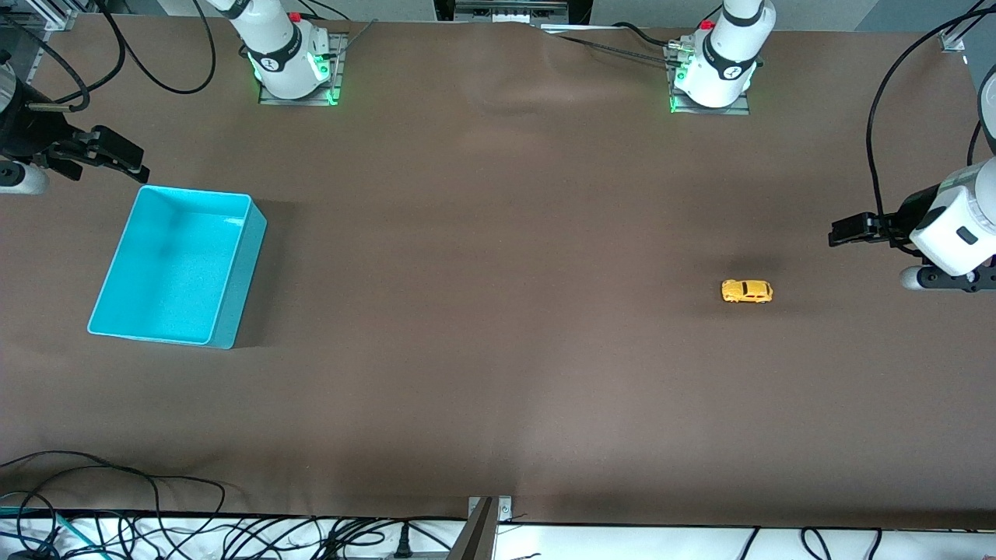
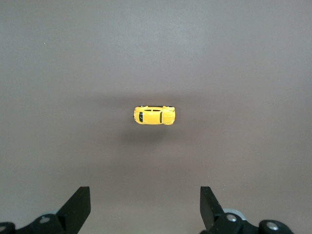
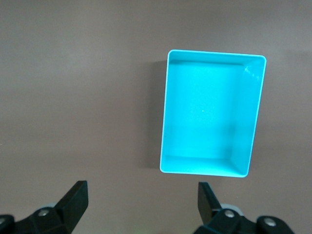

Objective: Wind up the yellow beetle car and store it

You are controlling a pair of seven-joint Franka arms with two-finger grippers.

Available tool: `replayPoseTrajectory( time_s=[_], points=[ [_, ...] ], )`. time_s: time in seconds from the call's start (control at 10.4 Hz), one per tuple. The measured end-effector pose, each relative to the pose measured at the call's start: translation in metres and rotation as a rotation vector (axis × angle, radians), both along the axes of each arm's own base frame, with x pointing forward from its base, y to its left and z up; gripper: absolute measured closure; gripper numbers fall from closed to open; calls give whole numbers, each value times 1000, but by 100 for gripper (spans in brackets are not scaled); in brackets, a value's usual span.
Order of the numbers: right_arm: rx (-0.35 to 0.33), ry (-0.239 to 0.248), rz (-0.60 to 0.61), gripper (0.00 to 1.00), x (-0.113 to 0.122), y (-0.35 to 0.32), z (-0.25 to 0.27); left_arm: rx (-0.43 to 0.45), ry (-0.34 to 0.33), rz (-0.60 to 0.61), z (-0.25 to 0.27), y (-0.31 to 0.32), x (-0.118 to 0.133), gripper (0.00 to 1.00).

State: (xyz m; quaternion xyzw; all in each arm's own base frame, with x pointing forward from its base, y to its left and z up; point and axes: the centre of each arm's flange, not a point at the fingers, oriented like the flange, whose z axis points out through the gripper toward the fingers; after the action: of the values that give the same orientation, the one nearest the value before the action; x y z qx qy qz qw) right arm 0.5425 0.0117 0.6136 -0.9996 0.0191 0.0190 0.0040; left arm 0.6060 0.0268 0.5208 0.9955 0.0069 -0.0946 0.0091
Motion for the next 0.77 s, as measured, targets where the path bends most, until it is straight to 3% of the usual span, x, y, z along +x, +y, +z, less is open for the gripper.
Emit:
replayPoseTrajectory(
  time_s=[0.77],
  points=[
    [2, 5, 5, 0, -1, 3, 0, 0, -7, -1, 3, 1, 0, 0]
  ],
)
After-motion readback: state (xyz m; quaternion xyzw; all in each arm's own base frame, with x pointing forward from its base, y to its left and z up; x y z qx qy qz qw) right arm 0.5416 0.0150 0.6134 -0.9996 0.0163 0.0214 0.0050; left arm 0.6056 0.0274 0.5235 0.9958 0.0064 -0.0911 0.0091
